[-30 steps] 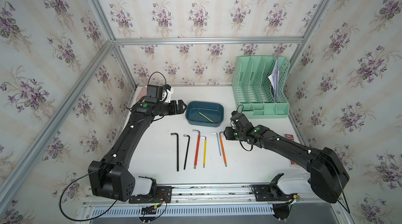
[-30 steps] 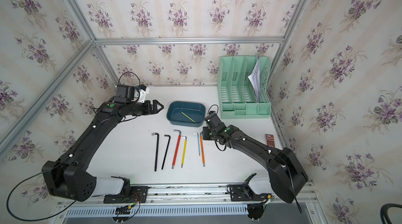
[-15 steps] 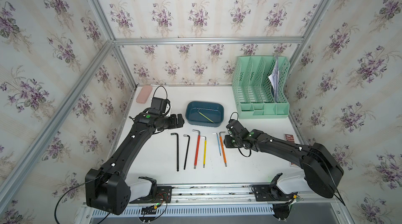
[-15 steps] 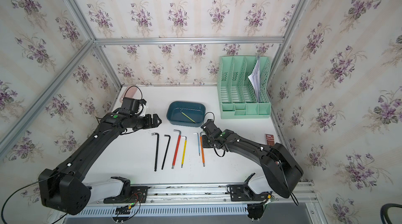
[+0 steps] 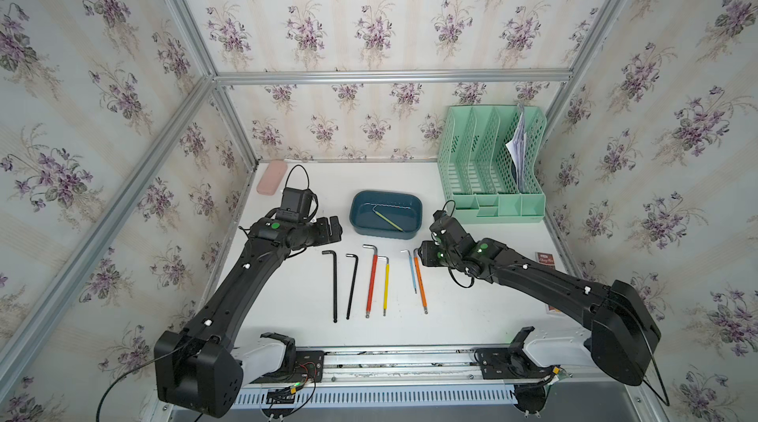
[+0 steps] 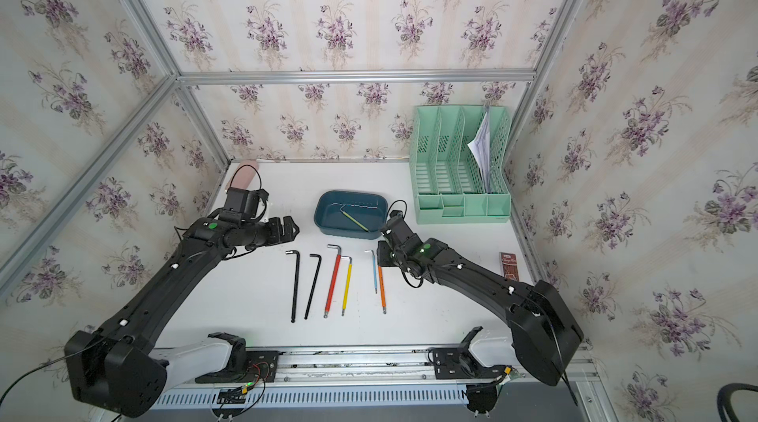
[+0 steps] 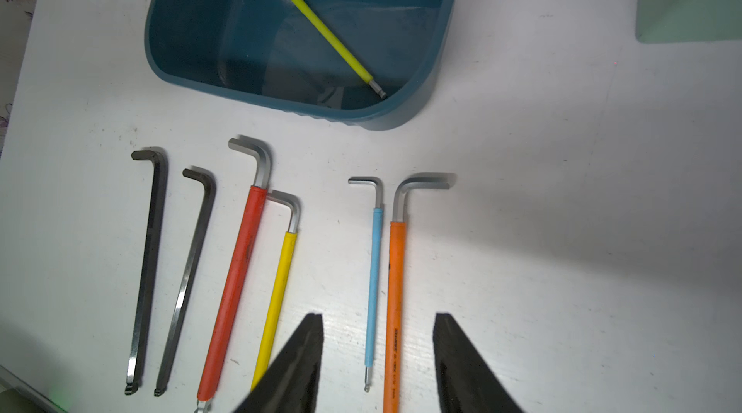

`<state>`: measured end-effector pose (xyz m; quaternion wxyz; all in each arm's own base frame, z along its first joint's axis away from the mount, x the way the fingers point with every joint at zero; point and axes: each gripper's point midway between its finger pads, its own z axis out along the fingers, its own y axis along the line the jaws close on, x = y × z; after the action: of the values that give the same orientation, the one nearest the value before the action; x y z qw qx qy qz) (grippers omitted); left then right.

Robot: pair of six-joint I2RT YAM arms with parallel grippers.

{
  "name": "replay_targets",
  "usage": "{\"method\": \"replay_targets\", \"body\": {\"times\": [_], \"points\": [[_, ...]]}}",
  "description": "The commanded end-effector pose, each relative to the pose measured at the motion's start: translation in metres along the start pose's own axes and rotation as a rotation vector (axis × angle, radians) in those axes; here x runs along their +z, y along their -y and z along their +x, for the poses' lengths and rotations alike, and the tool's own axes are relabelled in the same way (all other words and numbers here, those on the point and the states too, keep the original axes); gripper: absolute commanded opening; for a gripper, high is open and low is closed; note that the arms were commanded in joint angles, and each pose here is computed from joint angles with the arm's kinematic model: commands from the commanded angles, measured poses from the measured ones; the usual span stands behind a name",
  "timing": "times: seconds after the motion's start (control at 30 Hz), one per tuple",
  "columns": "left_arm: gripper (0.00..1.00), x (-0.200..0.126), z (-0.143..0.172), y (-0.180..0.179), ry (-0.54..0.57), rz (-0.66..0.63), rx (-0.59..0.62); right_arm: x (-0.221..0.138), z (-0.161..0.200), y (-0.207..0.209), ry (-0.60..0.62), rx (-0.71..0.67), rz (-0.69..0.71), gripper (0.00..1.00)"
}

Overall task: Put the hex key on the desktop into the storage box
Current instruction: Adjust the Allen key at the center of the board.

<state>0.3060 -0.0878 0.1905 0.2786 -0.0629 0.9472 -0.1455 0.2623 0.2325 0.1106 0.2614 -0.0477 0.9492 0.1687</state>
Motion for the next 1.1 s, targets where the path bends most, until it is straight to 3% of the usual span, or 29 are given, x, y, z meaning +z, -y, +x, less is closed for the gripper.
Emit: {"method": "replay_targets", "body": {"times": [0.0, 0.2, 0.47, 1.07], "points": [[0.99, -0.006, 0.006, -0.011, -0.01, -0.055, 0.026, 0.005, 0.008, 0.002, -0.043, -0.017, 0.023, 0.48], [0.99, -0.002, 0.018, -0.006, -0.047, -0.011, 0.015, 0.017, 0.034, 0.005, -0.11, -0.018, 0.04, 0.48], [0.99, 0.015, 0.037, -0.013, -0.098, -0.014, 0.02, 0.034, 0.053, 0.018, -0.173, -0.049, 0.192, 0.47], [0.99, 0.022, 0.04, -0.006, -0.098, 0.039, 0.015, 0.054, 0.07, 0.017, -0.228, -0.058, 0.18, 0.47]]}}
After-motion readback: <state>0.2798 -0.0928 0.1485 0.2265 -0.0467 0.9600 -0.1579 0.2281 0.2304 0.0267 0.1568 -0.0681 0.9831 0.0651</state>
